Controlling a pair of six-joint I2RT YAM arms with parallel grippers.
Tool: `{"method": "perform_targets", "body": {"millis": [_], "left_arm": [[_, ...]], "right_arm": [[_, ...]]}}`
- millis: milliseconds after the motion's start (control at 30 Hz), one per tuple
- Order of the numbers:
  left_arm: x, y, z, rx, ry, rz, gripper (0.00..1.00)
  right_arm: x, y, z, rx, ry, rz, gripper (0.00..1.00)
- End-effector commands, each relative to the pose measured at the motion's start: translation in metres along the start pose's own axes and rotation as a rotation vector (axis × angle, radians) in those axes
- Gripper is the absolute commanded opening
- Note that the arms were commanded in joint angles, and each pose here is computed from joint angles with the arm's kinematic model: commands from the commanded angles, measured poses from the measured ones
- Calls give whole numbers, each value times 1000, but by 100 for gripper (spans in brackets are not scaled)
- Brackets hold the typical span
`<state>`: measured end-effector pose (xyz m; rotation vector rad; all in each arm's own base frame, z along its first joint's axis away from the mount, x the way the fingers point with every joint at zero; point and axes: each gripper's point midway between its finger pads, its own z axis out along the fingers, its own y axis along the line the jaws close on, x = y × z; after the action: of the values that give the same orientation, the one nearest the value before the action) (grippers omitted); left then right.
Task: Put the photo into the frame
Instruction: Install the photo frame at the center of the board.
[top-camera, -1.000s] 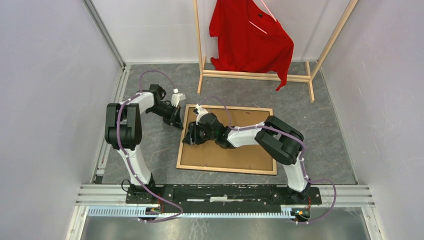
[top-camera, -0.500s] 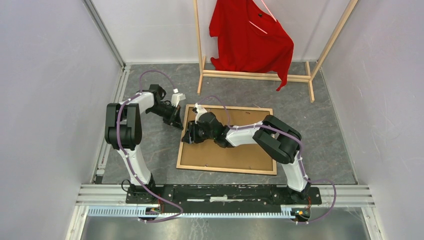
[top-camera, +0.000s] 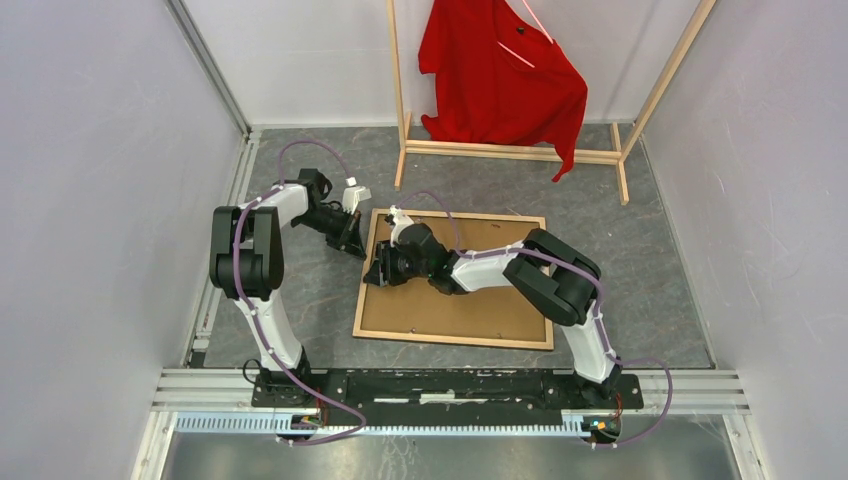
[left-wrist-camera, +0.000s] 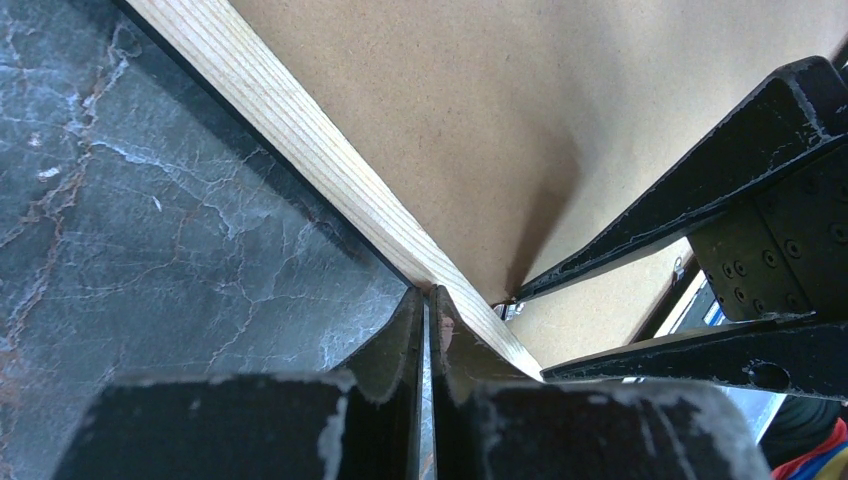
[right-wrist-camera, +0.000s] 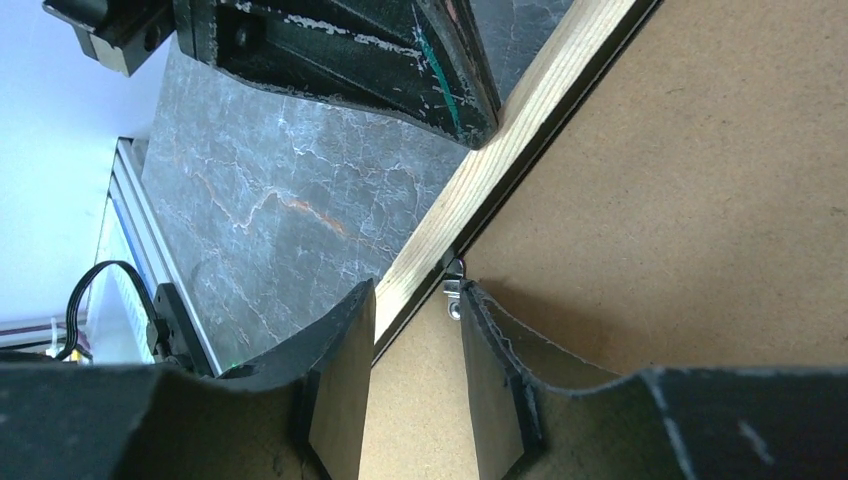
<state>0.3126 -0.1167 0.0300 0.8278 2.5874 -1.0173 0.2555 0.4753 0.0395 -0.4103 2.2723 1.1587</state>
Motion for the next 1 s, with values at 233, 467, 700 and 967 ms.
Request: {"method": "perform_targets", "body": {"millis": [233, 467, 700, 967], "left_arm": [[6, -1, 7, -1, 20, 15, 8], [7, -2, 7, -1, 23, 11, 7], [8, -2, 6, -4, 25, 11, 7], [8, -2, 8, -4, 28, 8, 7]], "right_arm": [[-6, -6, 2, -39, 14, -36, 43], [-16, -5, 5, -72, 32, -77, 43], [-23, -8, 11, -88, 71, -125, 44], [0, -8, 10, -95, 112, -105, 43]]}}
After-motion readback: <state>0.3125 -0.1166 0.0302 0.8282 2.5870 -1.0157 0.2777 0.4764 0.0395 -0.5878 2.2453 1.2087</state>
